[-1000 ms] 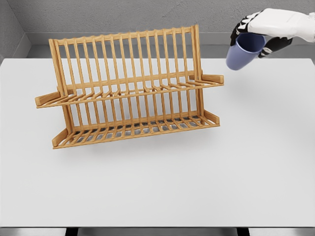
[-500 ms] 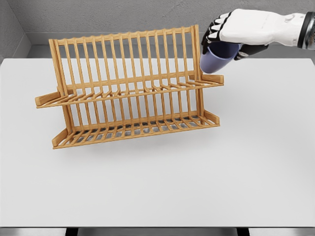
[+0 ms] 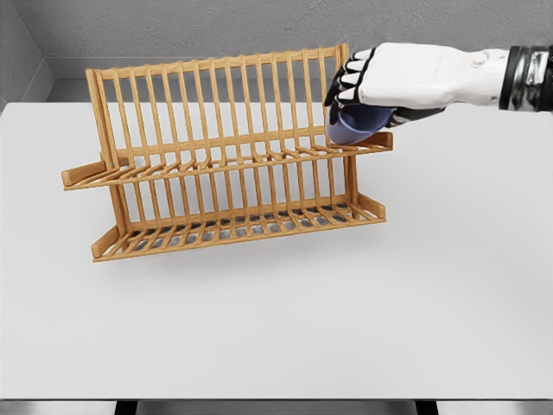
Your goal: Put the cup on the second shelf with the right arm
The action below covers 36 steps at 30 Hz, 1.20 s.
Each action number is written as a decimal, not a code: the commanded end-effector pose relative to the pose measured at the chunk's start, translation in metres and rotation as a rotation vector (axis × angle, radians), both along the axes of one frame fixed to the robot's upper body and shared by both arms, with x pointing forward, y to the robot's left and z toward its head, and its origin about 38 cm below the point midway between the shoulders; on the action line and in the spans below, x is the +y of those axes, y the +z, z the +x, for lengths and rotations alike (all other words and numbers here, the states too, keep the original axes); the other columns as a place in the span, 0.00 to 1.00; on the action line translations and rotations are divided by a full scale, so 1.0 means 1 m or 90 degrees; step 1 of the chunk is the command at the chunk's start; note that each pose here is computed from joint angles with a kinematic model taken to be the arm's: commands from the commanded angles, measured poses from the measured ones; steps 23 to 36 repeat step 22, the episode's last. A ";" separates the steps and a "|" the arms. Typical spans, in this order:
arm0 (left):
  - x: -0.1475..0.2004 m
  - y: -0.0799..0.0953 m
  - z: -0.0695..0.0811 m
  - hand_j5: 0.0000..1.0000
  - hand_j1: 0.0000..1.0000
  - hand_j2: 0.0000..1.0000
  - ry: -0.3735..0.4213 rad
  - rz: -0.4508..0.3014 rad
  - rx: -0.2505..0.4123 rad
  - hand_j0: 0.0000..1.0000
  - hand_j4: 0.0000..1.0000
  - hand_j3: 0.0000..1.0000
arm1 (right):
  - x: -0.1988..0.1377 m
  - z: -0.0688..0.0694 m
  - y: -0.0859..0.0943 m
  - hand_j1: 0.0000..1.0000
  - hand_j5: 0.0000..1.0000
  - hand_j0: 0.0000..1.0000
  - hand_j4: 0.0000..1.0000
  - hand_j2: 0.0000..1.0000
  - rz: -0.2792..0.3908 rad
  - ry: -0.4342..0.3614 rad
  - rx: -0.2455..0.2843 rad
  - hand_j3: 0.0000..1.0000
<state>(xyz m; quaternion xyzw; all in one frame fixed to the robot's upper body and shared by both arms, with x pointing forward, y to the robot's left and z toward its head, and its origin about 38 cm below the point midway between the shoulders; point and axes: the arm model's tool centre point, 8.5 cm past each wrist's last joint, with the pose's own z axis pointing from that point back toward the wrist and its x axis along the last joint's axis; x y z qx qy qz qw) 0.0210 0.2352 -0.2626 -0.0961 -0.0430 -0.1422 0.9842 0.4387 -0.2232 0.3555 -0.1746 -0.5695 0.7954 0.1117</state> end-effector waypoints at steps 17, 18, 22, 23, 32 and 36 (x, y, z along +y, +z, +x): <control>0.000 0.000 0.000 1.00 1.00 1.00 0.000 0.000 0.000 1.00 1.00 1.00 | -0.245 -0.001 -0.105 1.00 1.00 1.00 1.00 1.00 0.257 -0.449 0.153 1.00; 0.000 0.000 0.000 1.00 1.00 1.00 0.000 0.000 -0.001 1.00 1.00 1.00 | -0.233 -0.002 -0.130 1.00 1.00 1.00 1.00 1.00 0.271 -0.443 0.185 1.00; 0.000 0.000 0.000 1.00 1.00 1.00 0.001 0.000 -0.001 1.00 1.00 1.00 | -0.214 -0.006 -0.161 1.00 1.00 1.00 1.00 1.00 0.283 -0.430 0.225 1.00; 0.000 0.000 0.000 1.00 1.00 1.00 0.001 0.000 -0.001 1.00 1.00 1.00 | -0.214 -0.006 -0.161 1.00 1.00 1.00 1.00 1.00 0.283 -0.430 0.225 1.00; 0.000 0.000 0.000 1.00 1.00 1.00 0.001 0.000 -0.001 1.00 1.00 1.00 | -0.214 -0.006 -0.161 1.00 1.00 1.00 1.00 1.00 0.283 -0.430 0.225 1.00; 0.000 0.000 0.000 1.00 1.00 1.00 0.001 0.000 -0.001 1.00 1.00 1.00 | -0.214 -0.006 -0.161 1.00 1.00 1.00 1.00 1.00 0.283 -0.430 0.225 1.00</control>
